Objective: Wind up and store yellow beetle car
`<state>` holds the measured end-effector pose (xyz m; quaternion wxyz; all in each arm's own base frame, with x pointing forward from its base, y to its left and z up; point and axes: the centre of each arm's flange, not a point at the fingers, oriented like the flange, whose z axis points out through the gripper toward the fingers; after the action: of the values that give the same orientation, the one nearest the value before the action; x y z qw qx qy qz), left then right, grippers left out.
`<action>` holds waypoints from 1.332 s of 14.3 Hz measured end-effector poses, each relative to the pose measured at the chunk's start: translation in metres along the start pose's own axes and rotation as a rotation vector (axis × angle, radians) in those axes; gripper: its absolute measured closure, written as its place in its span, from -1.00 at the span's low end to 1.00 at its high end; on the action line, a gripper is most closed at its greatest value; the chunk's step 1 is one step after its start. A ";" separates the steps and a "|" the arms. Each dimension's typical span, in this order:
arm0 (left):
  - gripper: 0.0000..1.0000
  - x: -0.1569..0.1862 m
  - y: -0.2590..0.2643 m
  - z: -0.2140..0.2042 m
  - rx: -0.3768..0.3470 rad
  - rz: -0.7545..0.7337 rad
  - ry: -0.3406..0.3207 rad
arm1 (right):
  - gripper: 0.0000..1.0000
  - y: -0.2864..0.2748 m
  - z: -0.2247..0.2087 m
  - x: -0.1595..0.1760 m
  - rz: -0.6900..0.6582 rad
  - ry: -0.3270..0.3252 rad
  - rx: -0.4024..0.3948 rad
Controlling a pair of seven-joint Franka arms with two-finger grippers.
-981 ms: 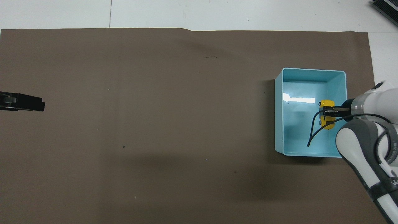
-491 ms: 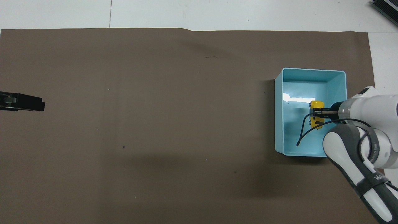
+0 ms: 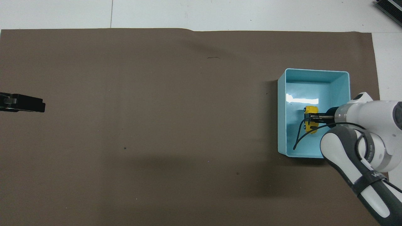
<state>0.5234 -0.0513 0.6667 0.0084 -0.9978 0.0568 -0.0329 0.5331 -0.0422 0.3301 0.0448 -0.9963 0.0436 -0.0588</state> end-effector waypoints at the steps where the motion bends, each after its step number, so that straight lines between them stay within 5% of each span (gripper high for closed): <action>1: -1.00 0.000 0.000 0.000 0.000 0.000 0.000 | 0.09 -0.004 0.003 -0.002 -0.007 -0.002 0.000; 4: -1.00 0.000 0.000 0.000 0.000 0.000 0.000 | -0.01 -0.013 0.007 -0.005 -0.022 -0.010 0.004; 9: -1.00 0.000 0.000 0.000 0.000 0.000 0.000 | -1.00 -0.018 -0.007 0.004 -0.032 0.004 0.006; 15: -1.00 0.000 0.000 0.000 0.000 0.000 0.000 | -1.00 -0.011 -0.070 0.037 -0.106 -0.045 -0.083; 19: -1.00 0.000 0.000 0.000 0.000 0.000 0.000 | -1.00 -0.020 -0.112 0.049 -0.026 -0.116 -0.122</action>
<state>0.5233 -0.0513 0.6667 0.0084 -0.9978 0.0568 -0.0329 0.5698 -0.0367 0.4485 -0.0143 -0.9994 0.0316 0.0011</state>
